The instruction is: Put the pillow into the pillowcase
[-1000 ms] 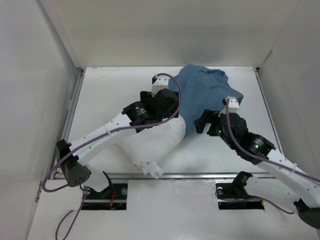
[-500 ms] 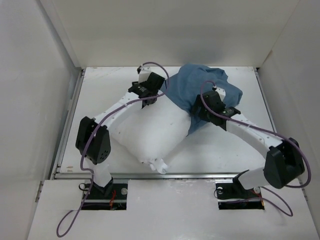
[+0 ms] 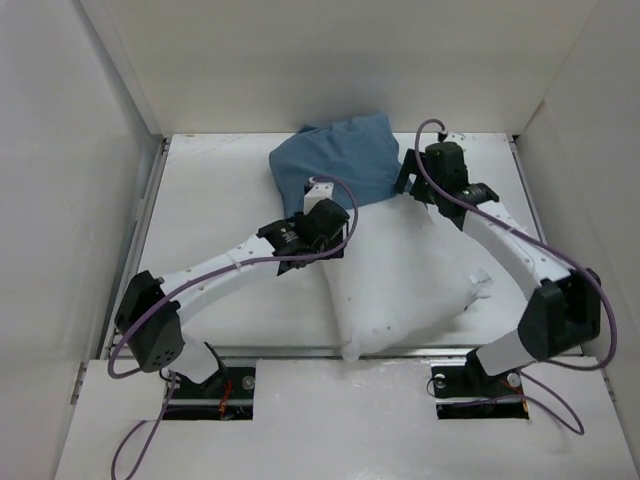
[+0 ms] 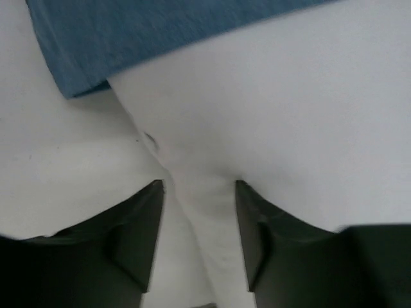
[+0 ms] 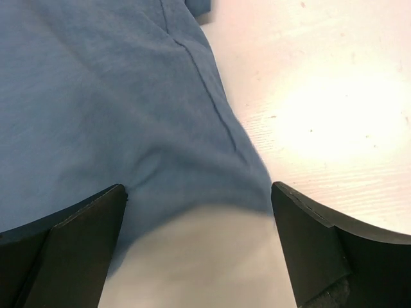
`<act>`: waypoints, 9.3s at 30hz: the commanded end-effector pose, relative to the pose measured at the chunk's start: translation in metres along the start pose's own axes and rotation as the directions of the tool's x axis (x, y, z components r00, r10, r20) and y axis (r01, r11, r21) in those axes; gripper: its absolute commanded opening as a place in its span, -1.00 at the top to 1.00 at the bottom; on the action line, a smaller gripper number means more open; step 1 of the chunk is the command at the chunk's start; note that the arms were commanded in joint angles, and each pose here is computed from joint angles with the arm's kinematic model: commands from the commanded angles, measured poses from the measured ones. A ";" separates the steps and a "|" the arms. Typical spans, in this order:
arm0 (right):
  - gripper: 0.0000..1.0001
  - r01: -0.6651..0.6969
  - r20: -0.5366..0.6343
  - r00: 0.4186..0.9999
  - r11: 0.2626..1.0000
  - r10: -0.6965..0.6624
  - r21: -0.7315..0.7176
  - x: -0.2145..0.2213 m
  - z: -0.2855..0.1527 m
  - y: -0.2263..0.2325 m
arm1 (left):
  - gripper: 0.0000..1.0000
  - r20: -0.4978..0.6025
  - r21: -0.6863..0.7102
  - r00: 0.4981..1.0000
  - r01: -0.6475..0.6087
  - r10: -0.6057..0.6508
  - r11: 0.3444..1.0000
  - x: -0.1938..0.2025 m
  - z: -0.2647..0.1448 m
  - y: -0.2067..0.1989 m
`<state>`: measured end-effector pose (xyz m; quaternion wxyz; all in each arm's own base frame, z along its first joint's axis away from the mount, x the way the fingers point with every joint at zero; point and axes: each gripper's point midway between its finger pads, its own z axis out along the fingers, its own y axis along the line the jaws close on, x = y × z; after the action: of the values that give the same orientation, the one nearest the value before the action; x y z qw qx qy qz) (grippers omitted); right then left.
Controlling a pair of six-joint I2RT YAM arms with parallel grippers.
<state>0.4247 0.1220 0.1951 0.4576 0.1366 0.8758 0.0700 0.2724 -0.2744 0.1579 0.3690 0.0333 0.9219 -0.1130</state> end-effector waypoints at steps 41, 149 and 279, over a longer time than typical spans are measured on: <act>1.00 0.578 -0.064 0.788 0.772 -0.612 -0.263 0.141 -0.053 0.127 | -0.99 0.096 -0.196 0.992 0.095 -0.077 0.976 -0.006 0.093 0.106; -1.00 0.028 0.106 0.994 0.899 0.020 -0.438 0.050 -0.053 0.111 | -1.00 0.317 -0.428 0.948 0.111 0.034 0.897 -0.116 -0.082 0.090; 1.00 0.334 0.169 0.940 0.708 -0.295 -0.622 0.119 -0.070 0.182 | 1.00 0.097 -0.185 0.993 0.082 -0.065 0.979 0.022 0.062 0.056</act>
<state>0.3432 0.2866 0.1498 0.4918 -0.1961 0.8348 0.1513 0.3027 -0.2105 0.0532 0.3766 -0.0723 0.9236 -0.0014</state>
